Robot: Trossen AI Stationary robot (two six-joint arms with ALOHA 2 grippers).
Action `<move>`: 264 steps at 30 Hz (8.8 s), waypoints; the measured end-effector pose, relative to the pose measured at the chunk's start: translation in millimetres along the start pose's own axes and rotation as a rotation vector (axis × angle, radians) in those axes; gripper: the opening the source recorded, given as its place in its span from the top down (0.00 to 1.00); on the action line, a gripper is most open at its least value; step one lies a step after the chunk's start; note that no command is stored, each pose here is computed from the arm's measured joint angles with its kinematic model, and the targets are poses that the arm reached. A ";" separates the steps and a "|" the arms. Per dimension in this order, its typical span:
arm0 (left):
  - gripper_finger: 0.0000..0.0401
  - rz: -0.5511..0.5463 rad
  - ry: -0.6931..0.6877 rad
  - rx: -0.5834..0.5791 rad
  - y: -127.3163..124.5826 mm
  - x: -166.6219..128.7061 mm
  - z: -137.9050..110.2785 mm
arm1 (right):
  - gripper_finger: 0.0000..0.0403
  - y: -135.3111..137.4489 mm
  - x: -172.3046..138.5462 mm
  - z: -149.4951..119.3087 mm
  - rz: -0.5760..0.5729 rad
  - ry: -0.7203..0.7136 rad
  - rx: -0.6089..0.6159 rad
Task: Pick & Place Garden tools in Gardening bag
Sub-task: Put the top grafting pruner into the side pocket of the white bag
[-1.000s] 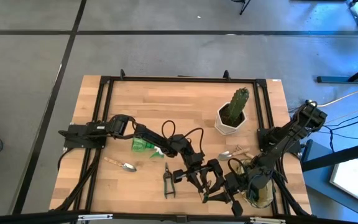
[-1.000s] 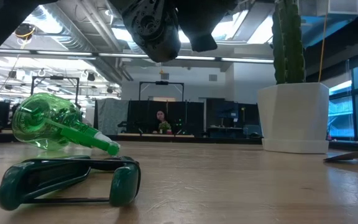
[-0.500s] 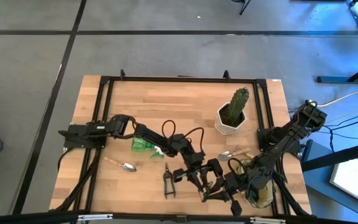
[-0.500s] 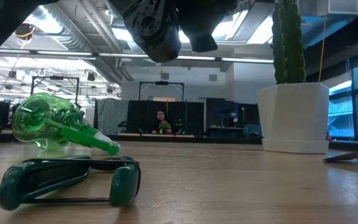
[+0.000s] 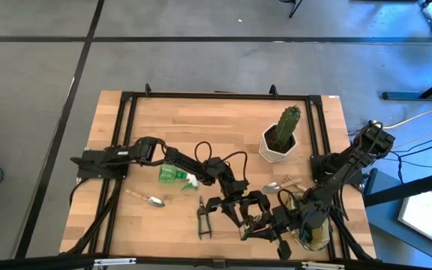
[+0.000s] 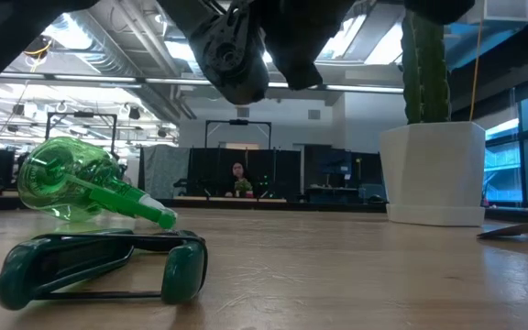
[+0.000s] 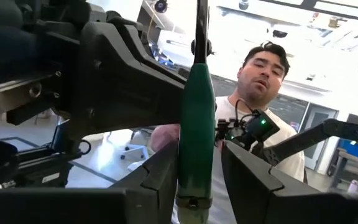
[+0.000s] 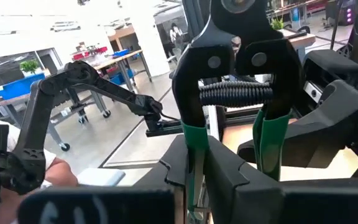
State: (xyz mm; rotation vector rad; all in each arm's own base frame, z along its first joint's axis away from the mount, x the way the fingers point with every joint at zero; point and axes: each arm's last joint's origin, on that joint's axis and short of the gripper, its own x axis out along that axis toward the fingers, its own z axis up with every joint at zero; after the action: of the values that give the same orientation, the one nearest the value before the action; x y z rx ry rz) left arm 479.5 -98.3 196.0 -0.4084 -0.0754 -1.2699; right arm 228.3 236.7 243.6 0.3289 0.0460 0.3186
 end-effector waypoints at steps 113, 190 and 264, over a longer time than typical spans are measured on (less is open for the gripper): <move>0.89 0.355 -0.178 -0.062 2.8 -108.5 -18.3 | 0.93 -4.8 -139.9 -29.9 -0.465 0.495 -0.104; 0.86 0.434 -0.184 0.166 17.7 -61.5 5.6 | 0.93 -17.6 -153.5 -36.4 -0.585 0.611 0.000; 0.88 0.771 -0.031 -0.013 70.3 -42.6 1.7 | 0.93 11.0 -144.2 23.4 -0.564 0.541 -0.054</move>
State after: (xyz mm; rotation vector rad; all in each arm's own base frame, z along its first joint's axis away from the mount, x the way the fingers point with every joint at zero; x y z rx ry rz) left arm 532.7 -42.4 167.8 -0.4124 0.0629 -0.5048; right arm 90.4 193.9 268.3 0.1577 0.6497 -0.1592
